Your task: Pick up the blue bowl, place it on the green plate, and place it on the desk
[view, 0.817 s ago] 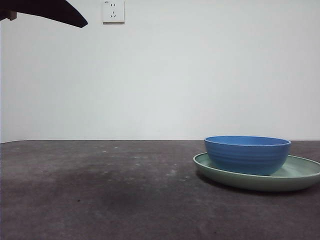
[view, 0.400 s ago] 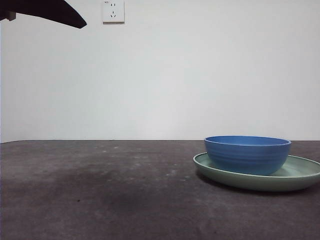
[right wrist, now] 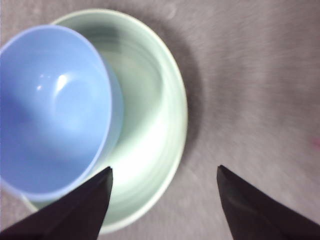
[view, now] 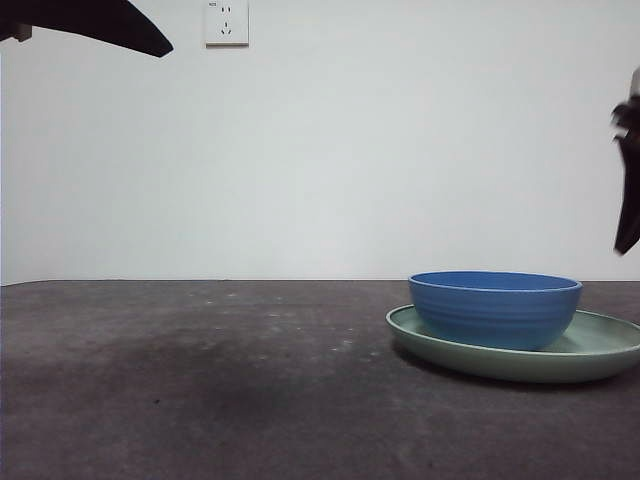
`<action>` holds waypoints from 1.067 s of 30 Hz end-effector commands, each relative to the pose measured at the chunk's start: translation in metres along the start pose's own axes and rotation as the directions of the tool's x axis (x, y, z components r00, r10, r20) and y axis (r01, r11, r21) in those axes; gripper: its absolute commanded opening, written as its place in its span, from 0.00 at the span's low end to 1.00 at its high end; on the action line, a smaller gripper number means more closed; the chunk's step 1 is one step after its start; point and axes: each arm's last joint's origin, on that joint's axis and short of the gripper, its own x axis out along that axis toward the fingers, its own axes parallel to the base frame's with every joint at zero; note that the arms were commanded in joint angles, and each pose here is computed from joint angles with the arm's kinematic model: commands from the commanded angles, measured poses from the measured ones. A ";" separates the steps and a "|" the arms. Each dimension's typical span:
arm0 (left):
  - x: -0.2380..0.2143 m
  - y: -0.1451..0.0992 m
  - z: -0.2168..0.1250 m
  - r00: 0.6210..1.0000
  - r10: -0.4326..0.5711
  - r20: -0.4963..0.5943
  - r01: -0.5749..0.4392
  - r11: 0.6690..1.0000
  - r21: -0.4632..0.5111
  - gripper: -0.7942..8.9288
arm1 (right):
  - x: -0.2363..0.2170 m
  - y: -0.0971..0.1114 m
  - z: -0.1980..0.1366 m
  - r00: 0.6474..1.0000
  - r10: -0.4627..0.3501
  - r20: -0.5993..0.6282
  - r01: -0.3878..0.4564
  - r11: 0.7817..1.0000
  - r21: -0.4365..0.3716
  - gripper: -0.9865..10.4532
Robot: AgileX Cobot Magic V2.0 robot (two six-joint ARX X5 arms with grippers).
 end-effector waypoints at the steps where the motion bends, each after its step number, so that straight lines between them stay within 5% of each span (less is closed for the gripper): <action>1: 0.000 -0.002 0.002 1.000 -0.011 0.004 0.011 1.000 0.029 0.31 | 0.013 -0.004 0.008 1.000 0.007 -0.010 -0.008 1.000 -0.013 0.37; 17: 0.000 -0.002 0.002 1.000 -0.011 0.005 0.011 1.000 0.028 0.31 | 0.064 -0.019 0.014 0.998 0.026 -0.063 -0.026 1.000 0.000 0.24; 25: 0.000 -0.002 0.002 1.000 -0.011 0.004 0.011 1.000 0.028 0.31 | 0.067 -0.020 0.016 0.998 0.044 -0.051 -0.045 0.999 -0.004 0.09; 32: 0.000 -0.002 0.002 1.000 -0.011 0.003 0.011 1.000 0.024 0.31 | 0.067 -0.021 0.016 0.998 0.042 -0.045 -0.042 0.999 0.009 0.09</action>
